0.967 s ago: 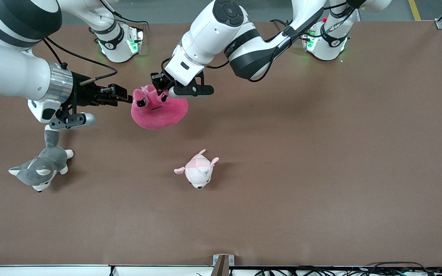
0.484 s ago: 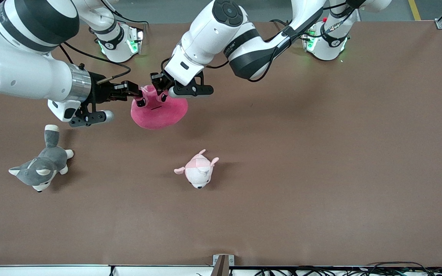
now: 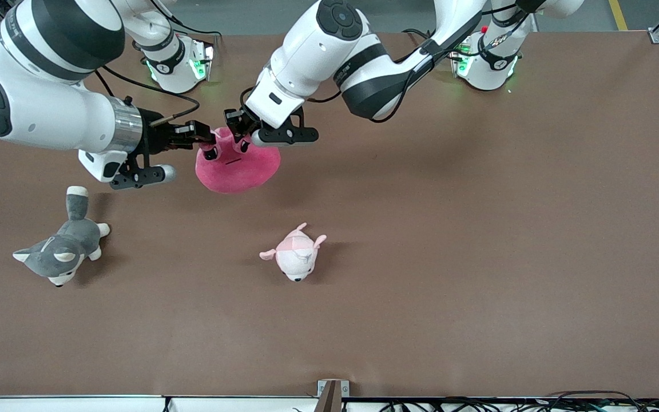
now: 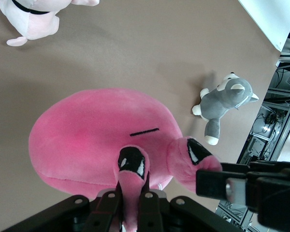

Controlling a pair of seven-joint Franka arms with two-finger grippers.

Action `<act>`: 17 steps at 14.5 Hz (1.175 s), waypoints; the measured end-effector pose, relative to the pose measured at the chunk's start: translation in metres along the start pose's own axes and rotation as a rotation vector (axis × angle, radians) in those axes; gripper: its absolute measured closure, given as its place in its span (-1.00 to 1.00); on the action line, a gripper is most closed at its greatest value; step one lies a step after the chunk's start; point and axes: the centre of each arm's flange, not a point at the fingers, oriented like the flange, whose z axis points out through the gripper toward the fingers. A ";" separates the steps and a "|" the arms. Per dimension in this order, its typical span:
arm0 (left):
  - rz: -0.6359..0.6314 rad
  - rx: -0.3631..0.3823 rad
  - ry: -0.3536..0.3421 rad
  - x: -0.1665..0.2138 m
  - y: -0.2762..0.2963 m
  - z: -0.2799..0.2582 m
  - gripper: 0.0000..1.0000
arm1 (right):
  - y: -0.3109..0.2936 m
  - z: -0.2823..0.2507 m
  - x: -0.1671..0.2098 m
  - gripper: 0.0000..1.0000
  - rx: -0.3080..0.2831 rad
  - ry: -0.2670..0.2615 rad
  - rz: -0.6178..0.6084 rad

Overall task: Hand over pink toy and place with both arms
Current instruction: 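Grasp the pink plush with the right gripper while the left gripper holds it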

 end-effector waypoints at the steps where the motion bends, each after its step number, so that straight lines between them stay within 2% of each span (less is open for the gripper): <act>1: 0.000 0.000 0.000 0.000 0.000 0.000 0.78 | -0.003 0.001 0.000 -0.25 -0.002 -0.001 -0.005; 4: 0.000 0.001 -0.001 0.000 0.000 0.001 0.78 | -0.004 0.004 0.000 -0.21 -0.003 -0.005 -0.006; 5: 0.000 0.002 -0.001 0.000 0.000 0.001 0.78 | -0.003 0.006 0.001 -0.09 -0.004 -0.008 -0.004; 7: -0.001 0.004 -0.003 0.000 -0.001 0.003 0.79 | -0.002 0.009 0.004 0.36 -0.005 -0.016 0.000; 9: -0.003 0.010 -0.007 0.000 -0.003 0.008 0.79 | 0.000 0.012 0.006 0.44 -0.007 -0.027 0.002; 10: -0.002 0.012 -0.009 -0.001 -0.004 0.010 0.79 | 0.000 0.014 0.007 0.69 -0.007 -0.031 0.004; 11: -0.001 0.013 -0.011 -0.002 -0.004 0.012 0.79 | 0.001 0.015 0.008 0.82 -0.008 -0.033 0.005; 15: -0.015 0.014 -0.012 -0.003 -0.004 0.012 0.79 | 0.004 0.013 0.007 0.82 -0.007 -0.038 0.009; 16: -0.024 0.014 -0.011 -0.002 -0.004 0.012 0.70 | 0.007 0.012 0.007 0.82 -0.007 -0.046 0.015; 17: -0.026 0.014 -0.011 -0.002 -0.004 0.012 0.52 | 0.011 0.010 0.006 0.82 -0.007 -0.055 0.020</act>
